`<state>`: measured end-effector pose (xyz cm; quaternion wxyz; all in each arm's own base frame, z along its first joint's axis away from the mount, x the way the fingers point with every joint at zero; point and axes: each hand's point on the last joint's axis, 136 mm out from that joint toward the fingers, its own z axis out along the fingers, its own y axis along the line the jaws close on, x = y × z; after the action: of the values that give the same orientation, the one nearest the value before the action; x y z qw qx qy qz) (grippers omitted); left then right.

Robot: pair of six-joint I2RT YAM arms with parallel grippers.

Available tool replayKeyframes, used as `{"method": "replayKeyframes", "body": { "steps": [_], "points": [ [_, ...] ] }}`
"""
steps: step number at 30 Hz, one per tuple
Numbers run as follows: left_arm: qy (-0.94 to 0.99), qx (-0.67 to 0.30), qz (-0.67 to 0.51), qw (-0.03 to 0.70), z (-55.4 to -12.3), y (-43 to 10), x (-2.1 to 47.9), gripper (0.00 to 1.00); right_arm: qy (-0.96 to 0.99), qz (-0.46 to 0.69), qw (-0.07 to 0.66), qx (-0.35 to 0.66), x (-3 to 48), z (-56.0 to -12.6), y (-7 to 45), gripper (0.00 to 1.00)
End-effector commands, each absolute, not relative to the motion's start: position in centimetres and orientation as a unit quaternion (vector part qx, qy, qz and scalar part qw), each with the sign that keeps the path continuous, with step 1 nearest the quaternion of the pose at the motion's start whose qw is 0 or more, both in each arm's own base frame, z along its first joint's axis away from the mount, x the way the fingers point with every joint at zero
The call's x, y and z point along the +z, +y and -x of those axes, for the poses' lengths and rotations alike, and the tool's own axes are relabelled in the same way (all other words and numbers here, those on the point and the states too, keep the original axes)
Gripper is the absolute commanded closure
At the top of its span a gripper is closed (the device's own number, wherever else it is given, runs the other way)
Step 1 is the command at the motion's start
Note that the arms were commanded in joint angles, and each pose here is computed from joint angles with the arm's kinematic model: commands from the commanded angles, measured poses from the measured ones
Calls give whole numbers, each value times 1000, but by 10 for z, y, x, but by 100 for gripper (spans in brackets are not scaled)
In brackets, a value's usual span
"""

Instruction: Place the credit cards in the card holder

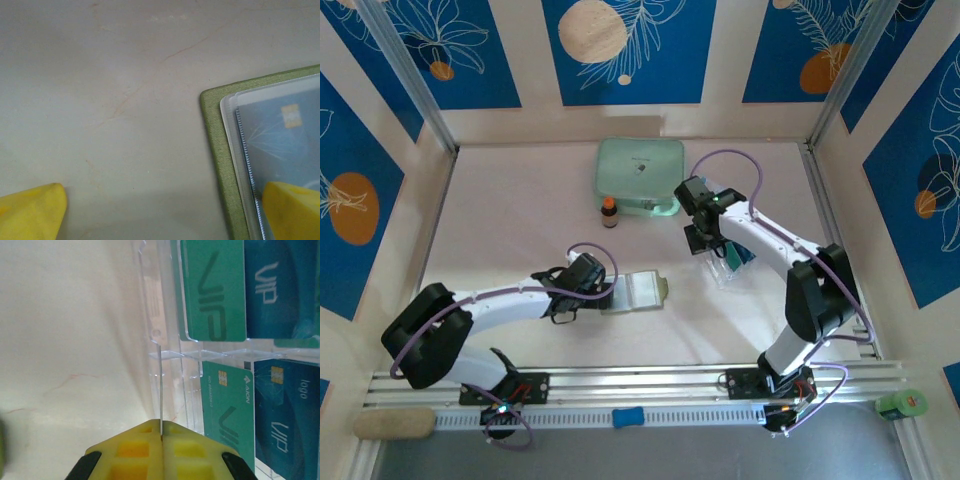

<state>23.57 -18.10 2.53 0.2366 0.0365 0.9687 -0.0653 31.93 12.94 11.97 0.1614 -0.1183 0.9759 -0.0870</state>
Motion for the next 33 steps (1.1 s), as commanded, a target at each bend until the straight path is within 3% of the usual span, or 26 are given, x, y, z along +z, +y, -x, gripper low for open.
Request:
{"method": "replayKeyframes", "body": {
  "steps": [1, 11, 18, 33],
  "points": [
    [966, -66, -37, 246, -241, -182, 38, 0, 973, 120, 190, -48, 153, -315, 144, 100],
    [965, -66, -42, 250, -245, -185, 45, 0, 936, 87, 228, 253, 193, -296, 228, 100],
    [967, -56, -47, 246, -245, -183, 43, 0, 880, 54, 202, 426, 180, -280, 268, 100],
    [970, -39, -39, 237, -238, -172, 39, 0, 878, 36, 116, 464, 104, -255, 298, 100]
  ]
}}
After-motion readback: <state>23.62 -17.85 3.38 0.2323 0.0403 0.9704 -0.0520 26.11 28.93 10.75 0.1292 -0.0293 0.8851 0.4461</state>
